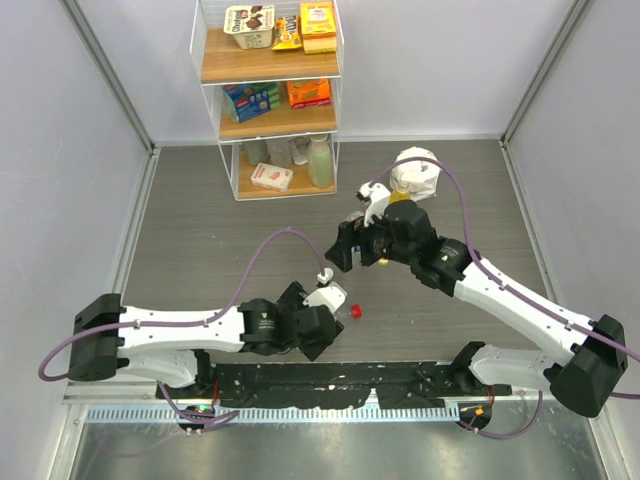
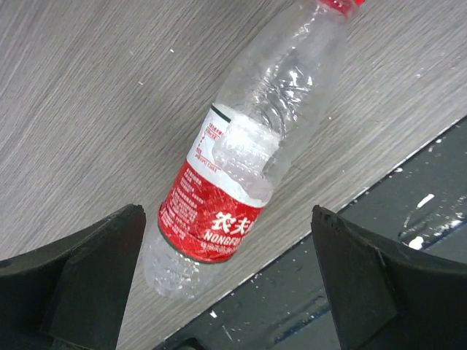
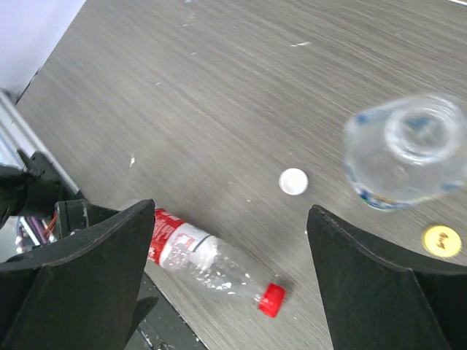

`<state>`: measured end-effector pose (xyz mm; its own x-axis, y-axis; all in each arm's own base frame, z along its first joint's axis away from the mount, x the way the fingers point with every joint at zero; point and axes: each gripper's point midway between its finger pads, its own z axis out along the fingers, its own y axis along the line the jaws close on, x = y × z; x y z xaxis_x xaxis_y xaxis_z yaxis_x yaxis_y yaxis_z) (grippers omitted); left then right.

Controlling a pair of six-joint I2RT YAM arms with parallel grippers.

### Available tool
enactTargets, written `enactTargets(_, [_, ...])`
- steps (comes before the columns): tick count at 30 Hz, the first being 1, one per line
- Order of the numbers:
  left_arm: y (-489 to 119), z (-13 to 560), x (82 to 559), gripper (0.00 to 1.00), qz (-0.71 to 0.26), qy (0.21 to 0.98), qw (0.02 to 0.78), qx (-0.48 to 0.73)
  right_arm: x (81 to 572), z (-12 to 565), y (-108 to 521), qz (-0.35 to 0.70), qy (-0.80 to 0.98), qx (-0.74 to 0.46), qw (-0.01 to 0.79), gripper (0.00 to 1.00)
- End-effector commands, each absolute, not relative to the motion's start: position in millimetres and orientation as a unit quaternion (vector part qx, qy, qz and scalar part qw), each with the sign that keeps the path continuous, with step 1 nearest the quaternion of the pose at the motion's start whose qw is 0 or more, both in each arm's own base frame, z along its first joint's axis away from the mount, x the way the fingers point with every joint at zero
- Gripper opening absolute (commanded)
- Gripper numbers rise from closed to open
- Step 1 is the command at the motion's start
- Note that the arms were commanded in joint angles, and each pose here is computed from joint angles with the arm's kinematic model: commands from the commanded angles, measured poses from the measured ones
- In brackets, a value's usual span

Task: Unscrew the bottle caps

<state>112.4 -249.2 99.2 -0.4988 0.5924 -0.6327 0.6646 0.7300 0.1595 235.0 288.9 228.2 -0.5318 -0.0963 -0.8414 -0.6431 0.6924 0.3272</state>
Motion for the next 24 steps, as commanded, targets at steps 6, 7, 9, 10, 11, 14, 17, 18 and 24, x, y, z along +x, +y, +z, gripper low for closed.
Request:
enactTargets(6, [-257,70,121,1.0,-0.068,0.876,0.287,0.383,256,228,245,0.367,0.823,-0.156,0.404,0.9])
enactTargets(7, [-259,68,121,1.0,-0.067,0.877,0.282,0.383,255,227,245,0.369,0.824,-0.157,0.401,0.89])
enactTargets(9, [-262,61,119,0.99,-0.07,0.881,0.268,0.384,256,227,243,0.372,0.824,-0.15,0.399,0.9])
enactTargets(10, [-263,56,117,0.98,-0.07,0.884,0.258,0.383,257,227,242,0.374,0.824,-0.147,0.398,0.89])
enactTargets(11, [-265,49,113,0.96,-0.071,0.887,0.246,0.384,257,229,242,0.376,0.823,-0.146,0.399,0.89])
enactTargets(14, [-270,31,105,0.85,-0.078,0.897,0.216,0.378,256,232,241,0.382,0.821,-0.144,0.399,0.9])
enactTargets(17, [-275,16,102,0.67,-0.075,0.905,0.201,0.368,254,240,243,0.394,0.815,-0.146,0.398,0.9])
enactTargets(18, [-275,13,102,0.6,-0.073,0.907,0.197,0.366,253,242,243,0.395,0.815,-0.147,0.399,0.91])
enactTargets(24, [-280,17,108,0.38,-0.071,0.909,0.212,0.353,253,251,240,0.392,0.81,-0.145,0.411,0.91])
